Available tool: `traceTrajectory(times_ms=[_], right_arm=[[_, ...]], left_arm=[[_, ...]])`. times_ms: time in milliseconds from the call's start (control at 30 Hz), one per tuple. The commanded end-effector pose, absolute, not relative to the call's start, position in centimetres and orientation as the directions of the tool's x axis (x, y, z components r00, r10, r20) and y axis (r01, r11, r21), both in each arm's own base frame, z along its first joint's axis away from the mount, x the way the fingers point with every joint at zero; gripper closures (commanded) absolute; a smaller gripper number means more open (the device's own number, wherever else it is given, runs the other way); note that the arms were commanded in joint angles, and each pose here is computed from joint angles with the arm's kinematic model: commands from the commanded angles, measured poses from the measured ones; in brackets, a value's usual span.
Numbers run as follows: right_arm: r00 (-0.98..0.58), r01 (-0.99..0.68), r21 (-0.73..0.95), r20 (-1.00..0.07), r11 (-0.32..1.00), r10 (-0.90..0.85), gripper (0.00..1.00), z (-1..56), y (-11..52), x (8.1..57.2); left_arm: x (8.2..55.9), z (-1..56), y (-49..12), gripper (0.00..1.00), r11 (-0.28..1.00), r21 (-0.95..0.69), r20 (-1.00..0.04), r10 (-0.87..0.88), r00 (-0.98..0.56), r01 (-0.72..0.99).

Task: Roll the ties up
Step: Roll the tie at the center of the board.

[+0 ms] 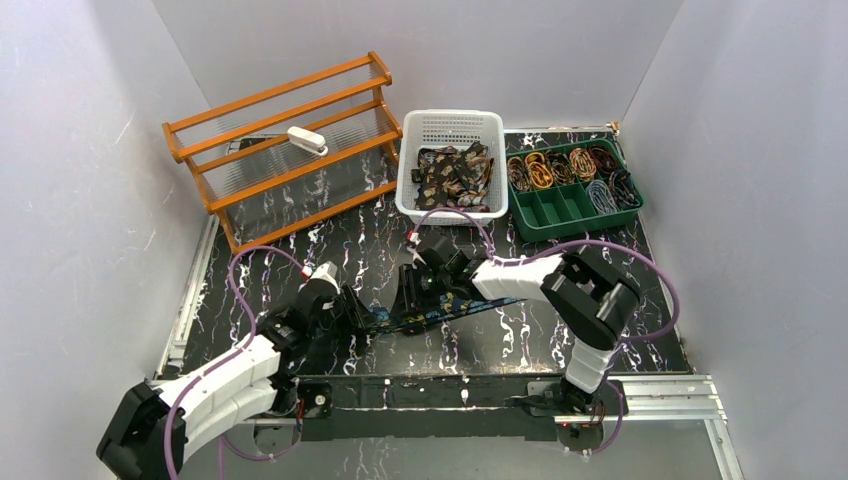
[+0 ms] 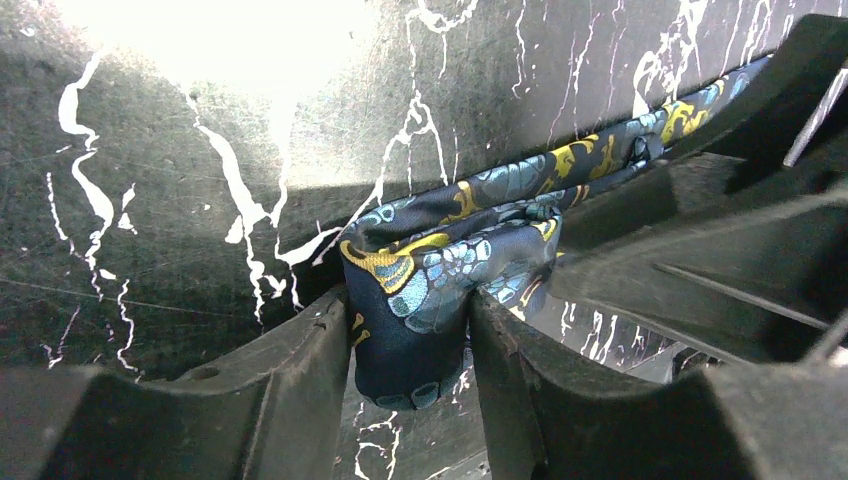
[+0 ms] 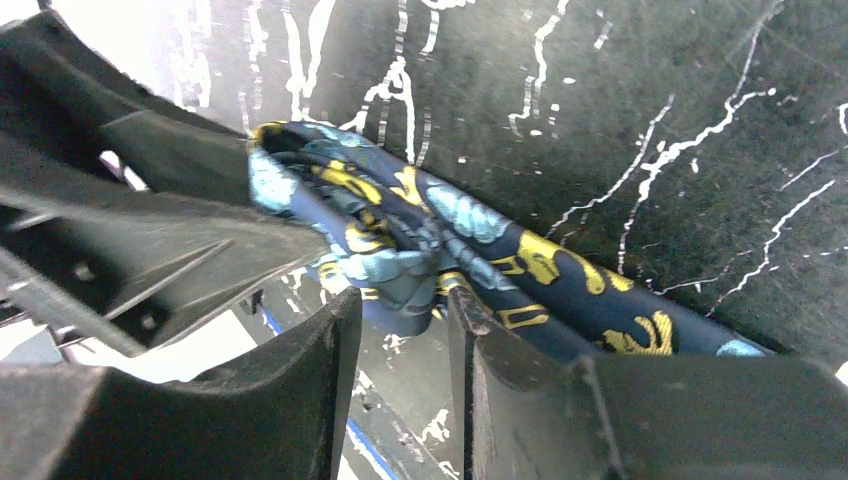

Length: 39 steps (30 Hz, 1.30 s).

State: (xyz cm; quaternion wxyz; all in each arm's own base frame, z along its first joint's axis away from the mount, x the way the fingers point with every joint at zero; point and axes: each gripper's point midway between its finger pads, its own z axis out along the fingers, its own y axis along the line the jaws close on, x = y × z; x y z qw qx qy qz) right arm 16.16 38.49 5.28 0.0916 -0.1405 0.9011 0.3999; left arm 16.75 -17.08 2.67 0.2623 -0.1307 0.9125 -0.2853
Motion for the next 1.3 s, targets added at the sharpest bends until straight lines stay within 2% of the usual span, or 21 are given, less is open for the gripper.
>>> traceTrajectory(times_ms=[0, 233, 333, 733, 967, 1267], right_arm=[[-0.949, -0.312, 0.697, -0.252, 0.646, -0.188, 0.58, 4.3, 39.3, 16.1], [-0.958, -0.281, 0.651, -0.235, 0.705, -0.164, 0.69, 2.5, 38.2, 16.3], [-0.963, -0.265, 0.648, -0.211, 0.714, -0.165, 0.71, 1.7, 37.9, 15.9], [-0.971, -0.238, 0.639, -0.179, 0.732, -0.160, 0.73, 0.2, 37.3, 15.4], [-0.971, -0.237, 0.644, -0.179, 0.727, -0.158, 0.73, 0.4, 37.4, 15.4], [-0.971, -0.237, 0.658, -0.177, 0.715, -0.159, 0.73, 0.7, 37.5, 15.2]], left_arm=[[16.6, 3.3, -16.6, 0.54, 0.819, -0.567, -0.422, -0.379, -0.824, -0.087], [15.9, 3.8, -15.3, 0.40, 0.818, -0.563, -0.429, -0.413, -0.803, -0.119], [15.6, 3.7, -15.1, 0.39, 0.806, -0.580, -0.429, -0.429, -0.795, -0.122], [14.6, 1.6, -14.8, 0.44, 0.812, -0.547, -0.350, -0.444, -0.825, -0.204], [15.4, 1.3, -14.8, 0.44, 0.818, -0.526, -0.356, -0.460, -0.813, -0.233], [15.2, 0.0, -14.5, 0.59, 0.787, -0.549, -0.338, -0.517, -0.786, -0.281]])
